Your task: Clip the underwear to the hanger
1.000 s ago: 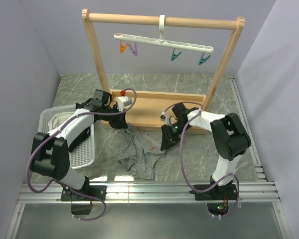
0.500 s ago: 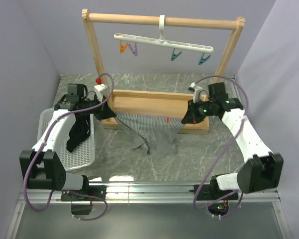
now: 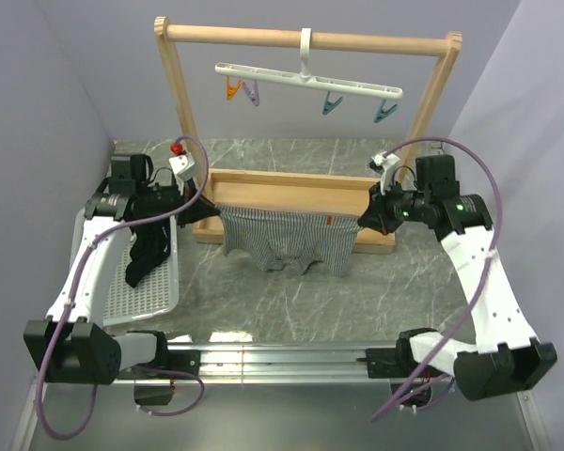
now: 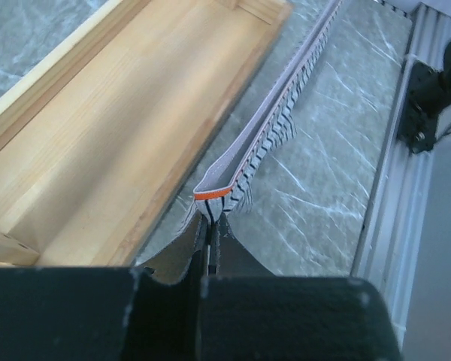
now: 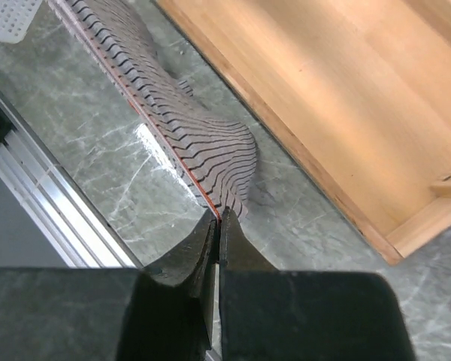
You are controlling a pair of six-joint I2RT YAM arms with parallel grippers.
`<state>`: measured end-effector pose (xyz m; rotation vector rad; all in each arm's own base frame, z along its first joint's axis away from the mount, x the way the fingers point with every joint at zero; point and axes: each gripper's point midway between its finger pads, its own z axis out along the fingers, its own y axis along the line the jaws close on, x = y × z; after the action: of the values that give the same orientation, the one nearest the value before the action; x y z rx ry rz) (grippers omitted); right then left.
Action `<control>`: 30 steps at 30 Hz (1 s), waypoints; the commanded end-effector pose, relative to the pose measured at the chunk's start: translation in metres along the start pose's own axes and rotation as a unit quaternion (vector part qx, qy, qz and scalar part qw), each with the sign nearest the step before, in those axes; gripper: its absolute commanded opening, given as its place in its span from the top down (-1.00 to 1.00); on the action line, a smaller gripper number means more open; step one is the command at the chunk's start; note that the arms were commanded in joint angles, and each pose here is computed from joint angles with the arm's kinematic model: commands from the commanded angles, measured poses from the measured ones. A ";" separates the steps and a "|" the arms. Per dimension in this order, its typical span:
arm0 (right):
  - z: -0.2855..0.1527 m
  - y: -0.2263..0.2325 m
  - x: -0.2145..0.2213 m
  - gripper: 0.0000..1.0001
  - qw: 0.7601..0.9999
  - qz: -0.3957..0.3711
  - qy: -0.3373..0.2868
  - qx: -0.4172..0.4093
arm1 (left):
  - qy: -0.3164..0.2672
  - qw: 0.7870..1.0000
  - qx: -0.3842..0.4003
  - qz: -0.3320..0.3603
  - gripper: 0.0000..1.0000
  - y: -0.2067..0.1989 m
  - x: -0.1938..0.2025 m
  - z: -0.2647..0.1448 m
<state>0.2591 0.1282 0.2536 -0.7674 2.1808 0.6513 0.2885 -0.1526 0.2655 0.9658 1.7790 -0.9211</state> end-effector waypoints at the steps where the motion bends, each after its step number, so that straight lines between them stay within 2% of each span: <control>1: -0.043 0.006 -0.004 1.00 0.997 -0.061 -0.013 0.050 | -0.010 0.997 0.007 0.070 0.99 -0.027 -0.017 -0.021; 2: -0.052 0.013 0.003 1.00 0.996 -0.079 -0.010 0.051 | -0.011 0.996 0.011 0.093 0.99 -0.035 -0.017 -0.025; 8: -0.080 0.060 0.032 1.00 0.988 -0.154 -0.018 0.004 | 0.002 0.991 0.049 0.122 0.99 -0.081 0.007 -0.040; 12: -0.082 0.077 0.054 1.00 0.984 -0.177 -0.015 -0.013 | -0.008 0.986 0.051 0.157 0.99 -0.109 0.014 -0.049; 16: -0.084 0.085 0.063 1.00 0.983 -0.183 -0.008 -0.022 | 0.023 0.985 0.074 0.153 0.99 -0.133 0.039 -0.050; 18: -0.073 0.076 0.063 1.00 0.985 -0.172 0.001 -0.015 | 0.033 0.989 0.047 0.139 0.99 -0.121 0.044 -0.046; 19: -0.067 0.064 0.066 1.00 0.987 -0.161 0.014 0.006 | 0.039 0.995 0.035 0.087 0.99 -0.118 0.047 -0.043; 21: -0.043 0.043 0.067 1.00 0.989 -0.144 0.032 0.024 | 0.053 0.997 -0.009 0.052 0.99 -0.089 0.053 -0.029; 22: -0.034 0.033 0.069 1.00 0.991 -0.126 0.041 0.037 | 0.064 0.998 -0.011 0.011 0.99 -0.086 0.060 -0.020; 24: -0.007 0.015 0.077 1.00 0.991 -0.108 0.070 0.038 | 0.105 0.993 -0.039 -0.027 0.99 -0.060 0.076 -0.002; 26: 0.018 -0.002 0.085 1.00 0.991 -0.086 0.092 0.046 | 0.147 0.986 -0.033 -0.065 0.99 -0.049 0.098 0.017; 30: 0.051 -0.022 0.087 1.00 0.991 -0.064 0.097 0.062 | 0.172 0.978 -0.061 -0.096 0.99 -0.018 0.121 0.040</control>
<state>0.2115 0.1193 0.1508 -1.0167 2.3575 0.5119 0.2191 -0.1749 0.1609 1.0528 2.1517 -0.9220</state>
